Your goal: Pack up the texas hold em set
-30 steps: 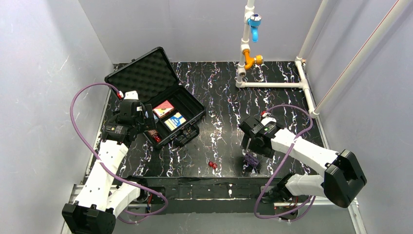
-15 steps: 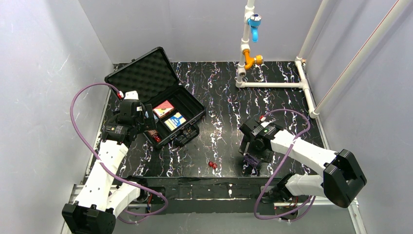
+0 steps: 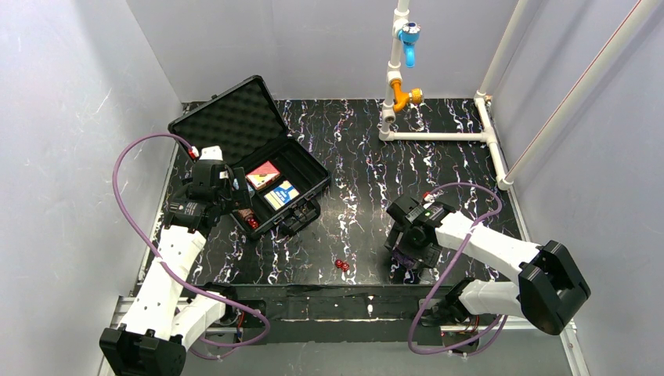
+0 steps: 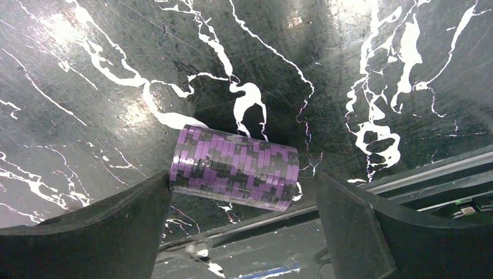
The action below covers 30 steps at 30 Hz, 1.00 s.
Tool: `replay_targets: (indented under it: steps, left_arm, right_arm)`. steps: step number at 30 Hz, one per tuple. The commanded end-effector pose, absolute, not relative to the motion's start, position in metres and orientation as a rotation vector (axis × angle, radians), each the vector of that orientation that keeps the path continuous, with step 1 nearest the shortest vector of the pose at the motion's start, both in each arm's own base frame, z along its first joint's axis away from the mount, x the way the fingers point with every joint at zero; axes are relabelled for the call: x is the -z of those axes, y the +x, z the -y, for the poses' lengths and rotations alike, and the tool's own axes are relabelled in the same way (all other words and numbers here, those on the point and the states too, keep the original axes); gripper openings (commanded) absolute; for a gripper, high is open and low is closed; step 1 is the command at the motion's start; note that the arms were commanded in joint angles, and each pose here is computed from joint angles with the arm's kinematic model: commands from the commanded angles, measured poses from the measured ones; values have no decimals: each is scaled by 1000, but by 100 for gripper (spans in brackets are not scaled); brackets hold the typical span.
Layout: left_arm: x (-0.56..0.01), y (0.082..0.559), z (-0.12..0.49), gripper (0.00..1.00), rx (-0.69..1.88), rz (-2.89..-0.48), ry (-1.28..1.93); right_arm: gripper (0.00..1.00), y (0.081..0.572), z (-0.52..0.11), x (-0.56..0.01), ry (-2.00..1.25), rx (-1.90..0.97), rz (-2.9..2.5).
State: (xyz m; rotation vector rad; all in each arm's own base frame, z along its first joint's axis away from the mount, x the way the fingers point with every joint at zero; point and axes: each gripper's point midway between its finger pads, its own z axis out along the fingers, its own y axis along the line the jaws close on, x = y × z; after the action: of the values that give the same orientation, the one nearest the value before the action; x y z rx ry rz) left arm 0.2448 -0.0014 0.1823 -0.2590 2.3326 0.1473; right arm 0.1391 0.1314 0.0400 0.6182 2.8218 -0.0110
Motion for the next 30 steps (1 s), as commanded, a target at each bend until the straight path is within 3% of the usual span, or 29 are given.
replay_targets:
  steps: [1,20,30]
  left_arm:
    - [-183,242,0,98,-151,-2326,-246]
    - [-183,242,2,98,-138,-2329,-241]
    - [-183,242,3,98,-133,-2329,-239]
  right_arm:
    - [98,141,-134,-41,710,-31,-2785]
    - [98,148,-129,-39,822,11,-2717]
    - [82,144,-129,-32,819,17,-2740]
